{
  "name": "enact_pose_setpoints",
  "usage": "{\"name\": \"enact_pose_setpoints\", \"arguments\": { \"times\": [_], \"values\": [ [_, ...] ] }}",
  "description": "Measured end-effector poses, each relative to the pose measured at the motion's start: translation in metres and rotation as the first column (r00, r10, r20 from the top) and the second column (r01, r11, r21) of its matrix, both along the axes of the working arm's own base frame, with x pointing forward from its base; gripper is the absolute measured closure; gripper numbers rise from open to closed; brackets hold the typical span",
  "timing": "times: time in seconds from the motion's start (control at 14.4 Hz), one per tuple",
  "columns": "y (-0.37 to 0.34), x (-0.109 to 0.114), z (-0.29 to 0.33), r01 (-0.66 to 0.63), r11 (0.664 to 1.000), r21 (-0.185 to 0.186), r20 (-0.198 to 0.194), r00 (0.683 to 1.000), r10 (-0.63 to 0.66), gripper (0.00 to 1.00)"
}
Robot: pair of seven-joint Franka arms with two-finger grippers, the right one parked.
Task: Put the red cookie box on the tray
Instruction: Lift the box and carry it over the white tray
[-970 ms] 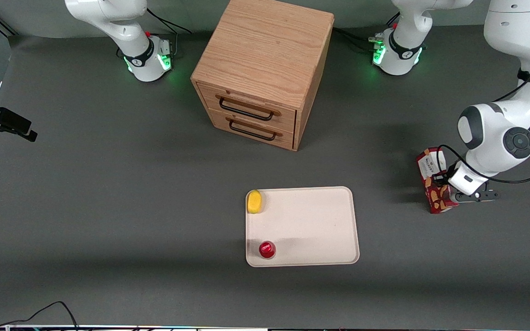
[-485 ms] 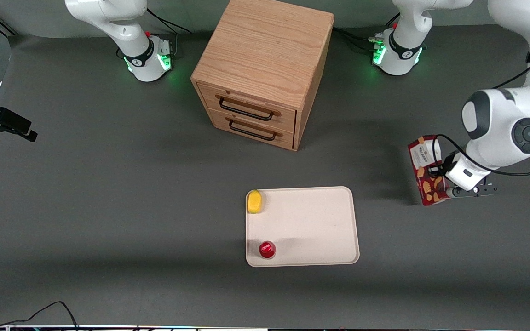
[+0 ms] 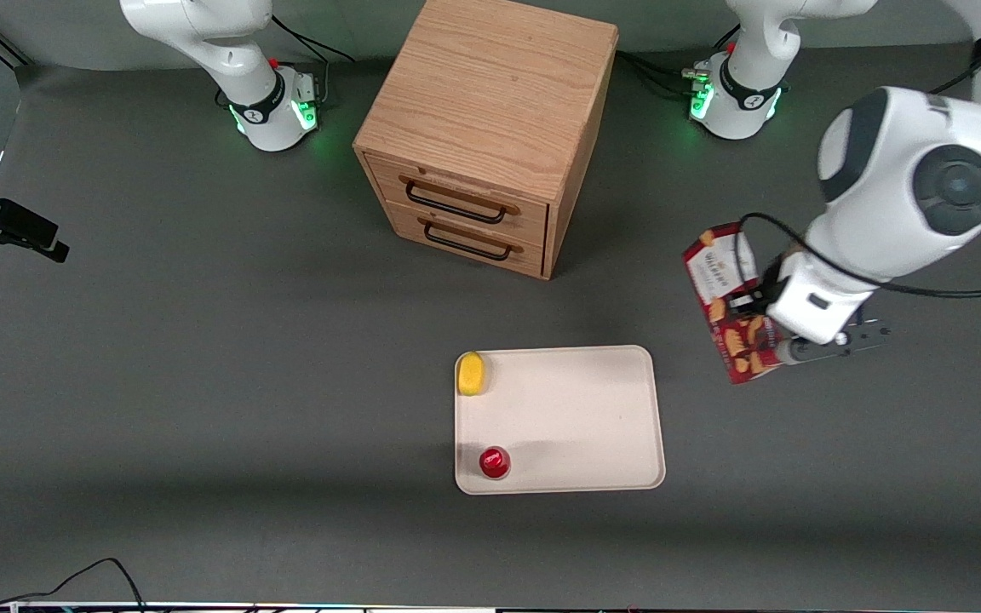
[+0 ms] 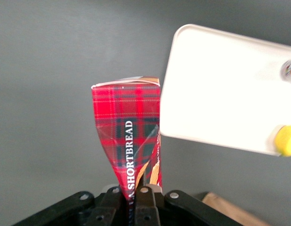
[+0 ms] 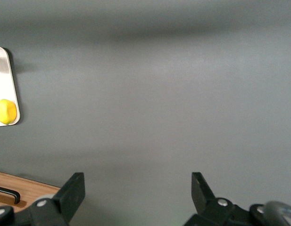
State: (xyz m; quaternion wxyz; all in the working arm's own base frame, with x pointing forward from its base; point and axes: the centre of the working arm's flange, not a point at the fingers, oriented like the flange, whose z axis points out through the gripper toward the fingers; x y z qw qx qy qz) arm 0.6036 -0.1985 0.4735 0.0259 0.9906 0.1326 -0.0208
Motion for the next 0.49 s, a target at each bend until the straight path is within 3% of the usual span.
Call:
{"name": "enact_pose_setpoints", "arguments": {
  "times": [0.28, 0.49],
  "values": [
    [-0.065, 0.036, -0.083, -0.079, 0.996, 0.033, 0.071, 0.995, 0.077, 0.95],
    [-0.083, 0.054, -0.149, -0.076, 0.997, 0.029, 0.116, 0.991, 0.072, 0.95]
  ]
}}
